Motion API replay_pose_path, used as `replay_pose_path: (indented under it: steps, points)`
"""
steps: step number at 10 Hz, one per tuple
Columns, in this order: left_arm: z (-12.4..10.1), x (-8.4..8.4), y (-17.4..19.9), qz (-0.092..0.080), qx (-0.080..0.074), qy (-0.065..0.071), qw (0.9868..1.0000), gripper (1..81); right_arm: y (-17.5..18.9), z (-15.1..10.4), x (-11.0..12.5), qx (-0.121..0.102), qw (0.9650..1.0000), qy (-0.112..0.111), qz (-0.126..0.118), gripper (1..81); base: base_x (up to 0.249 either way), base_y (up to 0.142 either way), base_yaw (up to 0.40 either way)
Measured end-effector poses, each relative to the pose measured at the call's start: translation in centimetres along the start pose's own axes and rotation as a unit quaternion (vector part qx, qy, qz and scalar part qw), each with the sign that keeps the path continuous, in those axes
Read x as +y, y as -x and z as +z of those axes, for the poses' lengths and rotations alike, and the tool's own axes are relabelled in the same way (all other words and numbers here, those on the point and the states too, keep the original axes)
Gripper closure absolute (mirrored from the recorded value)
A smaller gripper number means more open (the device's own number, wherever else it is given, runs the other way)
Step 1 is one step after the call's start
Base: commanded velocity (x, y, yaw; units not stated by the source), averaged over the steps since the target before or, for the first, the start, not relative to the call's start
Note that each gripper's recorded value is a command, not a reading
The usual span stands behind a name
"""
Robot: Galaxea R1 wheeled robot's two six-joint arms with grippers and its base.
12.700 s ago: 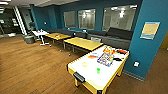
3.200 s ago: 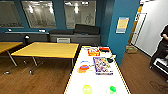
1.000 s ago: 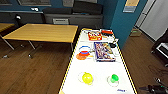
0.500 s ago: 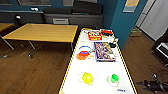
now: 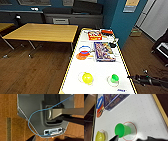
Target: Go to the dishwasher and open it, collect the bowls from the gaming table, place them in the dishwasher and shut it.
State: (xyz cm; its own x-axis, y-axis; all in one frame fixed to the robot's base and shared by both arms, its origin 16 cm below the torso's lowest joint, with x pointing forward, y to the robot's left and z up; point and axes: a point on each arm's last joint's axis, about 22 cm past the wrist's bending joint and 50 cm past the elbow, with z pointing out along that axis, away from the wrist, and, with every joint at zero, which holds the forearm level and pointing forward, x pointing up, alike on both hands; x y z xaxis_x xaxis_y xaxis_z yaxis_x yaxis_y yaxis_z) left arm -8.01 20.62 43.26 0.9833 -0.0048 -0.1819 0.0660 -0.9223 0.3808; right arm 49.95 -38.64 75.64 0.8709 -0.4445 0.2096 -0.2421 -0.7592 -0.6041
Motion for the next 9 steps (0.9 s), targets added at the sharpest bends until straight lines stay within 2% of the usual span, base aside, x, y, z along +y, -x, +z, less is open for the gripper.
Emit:
replay_pose_path:
  steps: [2, 3, 5, 7, 9]
  points:
    - [0.0, -0.4, 0.0, 0.000, 0.000, -0.005, 1.0000, 1.0, -2.2, 0.2, 0.0, 0.018, 0.9998, 0.003, -0.002, 1.0, 0.000, 0.000, 0.000]
    - [0.2, -0.2, 0.0, 0.001, 0.000, -0.006, 1.0000, 1.0, -2.2, 0.9, 0.1, 0.017, 0.9998, 0.005, 0.003, 1.0, 0.000, 0.000, 0.000]
    - [0.5, 0.1, 0.0, 0.001, 0.000, -0.008, 1.0000, 1.0, -2.5, 2.4, 0.7, 0.016, 0.9988, 0.012, 0.045, 1.0, 0.000, 0.000, 0.000]
    - [0.5, 0.0, 0.0, 0.000, 0.000, -0.009, 1.0000, 1.0, -3.2, 2.9, 1.6, 0.007, 0.9962, 0.037, 0.078, 1.0, 0.000, 0.000, 0.000]
    - [0.5, -0.1, 0.0, 0.000, 0.000, -0.010, 0.9999, 1.0, -5.0, 3.3, 0.3, 0.012, 0.9960, 0.036, 0.081, 1.0, 0.000, 0.000, 0.000]
